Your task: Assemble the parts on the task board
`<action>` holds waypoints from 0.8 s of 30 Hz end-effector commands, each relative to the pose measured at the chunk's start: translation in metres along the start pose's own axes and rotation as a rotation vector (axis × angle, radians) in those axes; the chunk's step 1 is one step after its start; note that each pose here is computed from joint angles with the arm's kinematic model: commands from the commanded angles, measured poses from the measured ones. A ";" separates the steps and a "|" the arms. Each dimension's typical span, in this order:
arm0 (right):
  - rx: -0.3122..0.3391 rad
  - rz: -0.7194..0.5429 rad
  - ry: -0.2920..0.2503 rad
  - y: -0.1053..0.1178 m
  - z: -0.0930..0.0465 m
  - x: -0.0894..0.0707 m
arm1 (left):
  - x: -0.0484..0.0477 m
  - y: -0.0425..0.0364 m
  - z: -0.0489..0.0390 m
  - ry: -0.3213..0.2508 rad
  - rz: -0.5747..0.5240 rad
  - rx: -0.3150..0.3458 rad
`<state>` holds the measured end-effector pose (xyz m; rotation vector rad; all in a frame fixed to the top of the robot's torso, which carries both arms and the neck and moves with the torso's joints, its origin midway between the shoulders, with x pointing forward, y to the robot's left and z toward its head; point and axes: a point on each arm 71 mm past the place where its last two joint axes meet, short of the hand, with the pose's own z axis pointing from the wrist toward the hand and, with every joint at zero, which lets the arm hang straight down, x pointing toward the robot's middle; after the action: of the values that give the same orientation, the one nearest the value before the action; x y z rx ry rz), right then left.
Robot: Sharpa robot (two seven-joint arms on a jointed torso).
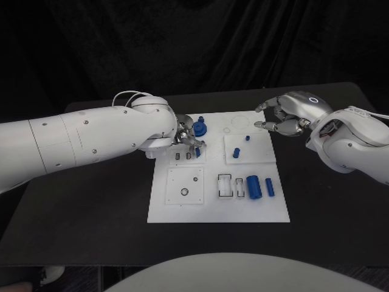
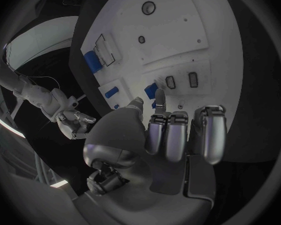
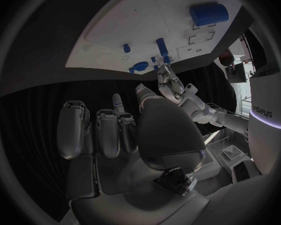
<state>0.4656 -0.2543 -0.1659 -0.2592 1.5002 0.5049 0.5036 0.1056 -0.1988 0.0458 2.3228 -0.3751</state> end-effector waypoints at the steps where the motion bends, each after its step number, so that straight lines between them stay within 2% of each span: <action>1: 0.014 0.000 0.002 -0.001 0.000 0.001 | 0.0034 -0.0023 0.0011 0.023 0.011 0.012; 12: 0.015 0.000 0.002 -0.001 0.000 0.001 | 0.0093 -0.0034 0.0046 0.039 0.012 0.019; 24: 0.021 -0.001 0.005 -0.001 0.000 0.001 | 0.0099 -0.0023 0.0063 0.042 0.010 0.024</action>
<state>0.4659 -0.2541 -0.1660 -0.2580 1.5014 0.5033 0.5021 0.1040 -0.2086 0.0571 2.3512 -0.3741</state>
